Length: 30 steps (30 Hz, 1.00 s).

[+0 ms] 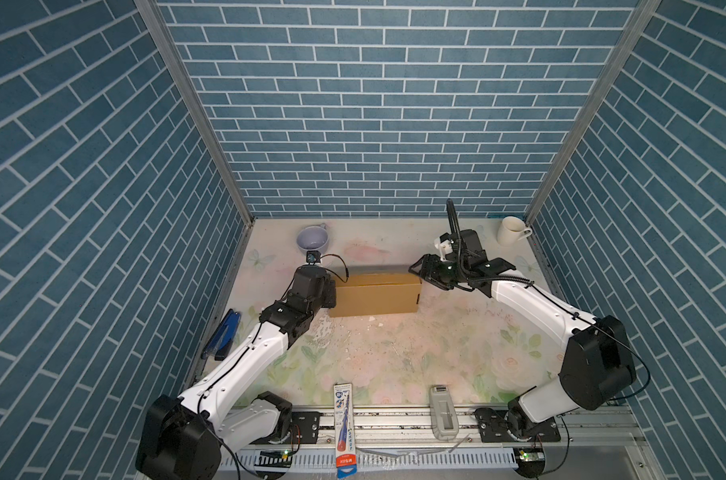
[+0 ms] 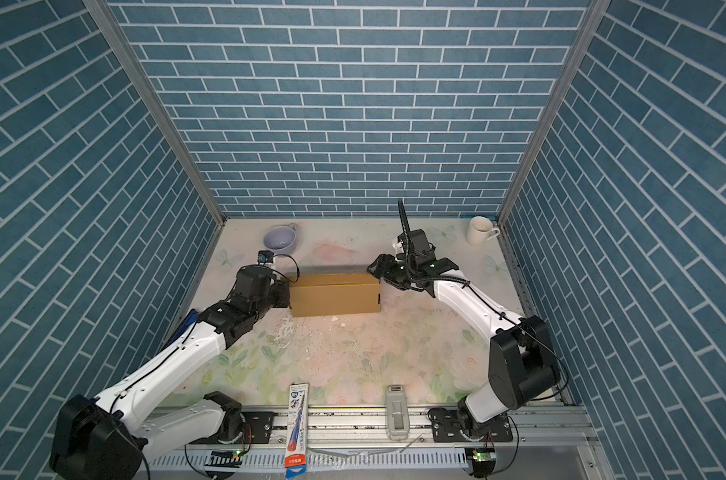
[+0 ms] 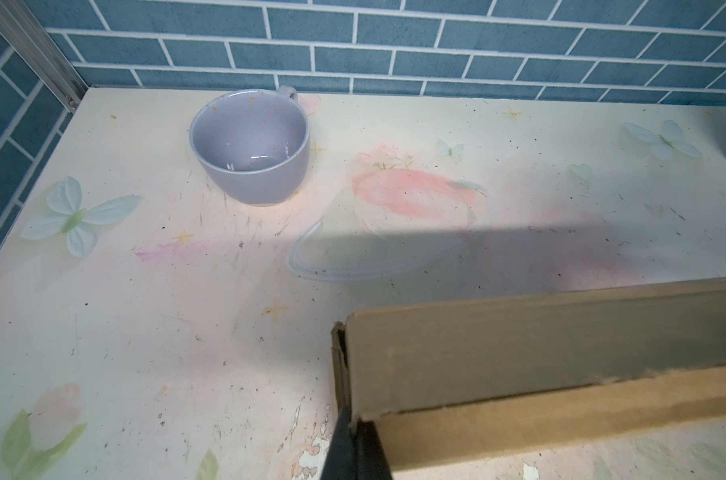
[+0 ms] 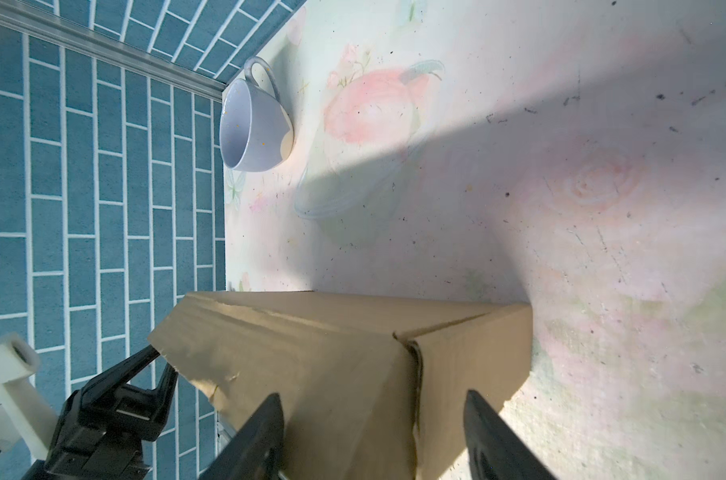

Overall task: Assemble paper box
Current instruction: Fold and tuck the lid into the gap.

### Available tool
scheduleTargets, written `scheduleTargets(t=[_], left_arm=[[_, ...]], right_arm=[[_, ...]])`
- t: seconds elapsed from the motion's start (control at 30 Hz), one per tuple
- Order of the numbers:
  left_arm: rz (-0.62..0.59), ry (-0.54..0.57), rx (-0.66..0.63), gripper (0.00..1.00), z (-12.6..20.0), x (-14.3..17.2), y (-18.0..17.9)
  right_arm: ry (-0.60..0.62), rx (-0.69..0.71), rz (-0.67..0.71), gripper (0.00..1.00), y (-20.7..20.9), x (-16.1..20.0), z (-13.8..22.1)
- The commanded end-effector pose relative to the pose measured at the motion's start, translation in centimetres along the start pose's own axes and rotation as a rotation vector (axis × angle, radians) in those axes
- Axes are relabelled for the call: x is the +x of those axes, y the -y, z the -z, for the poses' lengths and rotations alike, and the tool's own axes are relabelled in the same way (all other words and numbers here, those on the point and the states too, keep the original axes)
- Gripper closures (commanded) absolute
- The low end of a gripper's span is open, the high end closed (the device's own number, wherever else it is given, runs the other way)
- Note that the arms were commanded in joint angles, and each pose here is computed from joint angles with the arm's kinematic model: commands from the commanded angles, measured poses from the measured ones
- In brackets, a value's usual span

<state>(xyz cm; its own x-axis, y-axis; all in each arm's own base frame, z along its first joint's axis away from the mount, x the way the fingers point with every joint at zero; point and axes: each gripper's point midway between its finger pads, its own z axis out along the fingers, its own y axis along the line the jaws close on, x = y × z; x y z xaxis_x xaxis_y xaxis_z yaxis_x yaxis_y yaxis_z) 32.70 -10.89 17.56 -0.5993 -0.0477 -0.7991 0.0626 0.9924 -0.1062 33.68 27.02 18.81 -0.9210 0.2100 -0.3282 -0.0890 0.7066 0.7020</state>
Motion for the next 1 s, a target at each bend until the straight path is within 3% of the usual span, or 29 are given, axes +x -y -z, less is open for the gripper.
scheduleTargets(t=[0.0, 0.17, 0.43, 0.97], left_arm=[[-0.036, -0.159, -0.032, 1.00, -1.1, 5.1, -0.7], [-0.032, -0.169, -0.036, 1.00, -1.2, 6.2, -1.0], [-0.012, -0.174, -0.020, 0.97, -1.5, 7.0, -0.8], [-0.002, -0.165, 0.097, 0.63, -0.6, 7.0, 0.9]], right_arm=[[0.006, -0.027, -0.026, 0.32, -0.3, 0.3, 0.2], [0.008, -0.033, -0.039, 0.34, 0.2, 0.6, -0.3], [0.015, -0.034, -0.038, 0.45, 1.6, 1.7, -1.0], [0.064, -0.017, -0.051, 0.56, 4.3, 2.4, -2.2]])
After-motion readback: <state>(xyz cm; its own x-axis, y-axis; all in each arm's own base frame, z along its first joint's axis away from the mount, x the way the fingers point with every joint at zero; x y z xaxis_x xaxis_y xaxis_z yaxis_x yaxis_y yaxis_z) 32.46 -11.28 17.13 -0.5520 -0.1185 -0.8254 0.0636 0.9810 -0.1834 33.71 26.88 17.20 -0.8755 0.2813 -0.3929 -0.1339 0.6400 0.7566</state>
